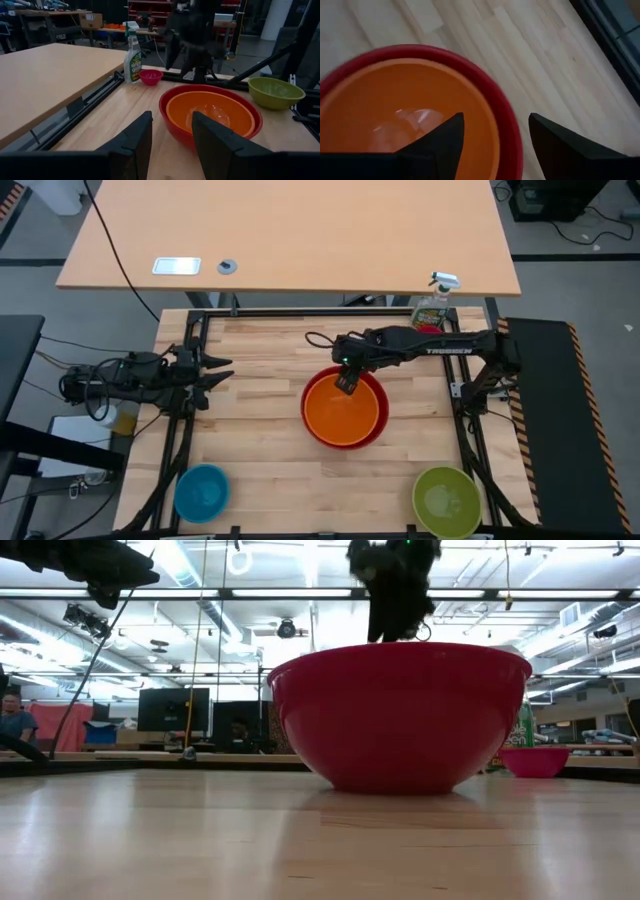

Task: Nest bowls inside each other
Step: Stack the green bowl on the orange bowl

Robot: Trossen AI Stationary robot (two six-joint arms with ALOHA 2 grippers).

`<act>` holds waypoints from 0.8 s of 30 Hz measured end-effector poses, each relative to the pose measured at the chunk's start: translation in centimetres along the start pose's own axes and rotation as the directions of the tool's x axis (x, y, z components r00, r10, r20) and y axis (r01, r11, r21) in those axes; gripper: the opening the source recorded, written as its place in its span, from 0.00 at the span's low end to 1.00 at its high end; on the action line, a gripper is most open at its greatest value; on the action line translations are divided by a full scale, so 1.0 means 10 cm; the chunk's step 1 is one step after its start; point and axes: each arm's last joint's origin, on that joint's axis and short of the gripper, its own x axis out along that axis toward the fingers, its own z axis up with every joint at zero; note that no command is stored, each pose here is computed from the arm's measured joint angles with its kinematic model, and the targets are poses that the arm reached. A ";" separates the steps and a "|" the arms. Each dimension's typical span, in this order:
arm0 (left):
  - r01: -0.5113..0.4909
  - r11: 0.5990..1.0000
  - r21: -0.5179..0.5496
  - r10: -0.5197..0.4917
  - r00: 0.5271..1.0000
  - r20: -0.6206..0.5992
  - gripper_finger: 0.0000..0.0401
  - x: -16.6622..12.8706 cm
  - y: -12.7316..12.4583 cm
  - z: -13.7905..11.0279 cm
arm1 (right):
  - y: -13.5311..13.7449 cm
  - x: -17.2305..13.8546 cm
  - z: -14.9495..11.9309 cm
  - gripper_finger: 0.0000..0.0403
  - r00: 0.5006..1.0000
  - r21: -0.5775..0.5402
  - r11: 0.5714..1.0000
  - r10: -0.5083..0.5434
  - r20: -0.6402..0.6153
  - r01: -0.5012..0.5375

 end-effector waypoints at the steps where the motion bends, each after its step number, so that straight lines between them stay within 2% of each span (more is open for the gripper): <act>1: 0.000 1.000 0.000 0.000 1.000 0.001 0.35 0.00 0.00 0.00 | 0.02 -0.07 0.00 0.57 1.000 0.006 1.000 0.010 -0.010 -0.010; 6: 0.000 1.000 -0.001 0.000 1.000 0.004 0.35 0.00 0.00 0.00 | 0.23 -0.23 -0.20 0.58 0.985 -0.051 0.995 0.077 -0.152 -0.086; 13: 0.002 1.000 0.024 -0.003 1.000 0.032 0.35 0.00 0.00 0.03 | 0.77 -0.40 -0.76 0.59 0.912 -0.137 0.964 0.162 -0.377 -0.228; 19: 0.003 0.999 0.033 -0.005 0.996 0.089 0.35 0.00 -0.01 0.09 | 1.17 -0.47 -1.41 0.59 0.887 -0.286 0.923 0.106 -0.450 -0.256; 24: -0.001 0.998 0.067 -0.007 0.993 0.117 0.35 -0.01 -0.01 0.12 | 1.28 -0.40 -1.92 0.59 0.855 -0.282 0.944 0.002 -0.519 -0.174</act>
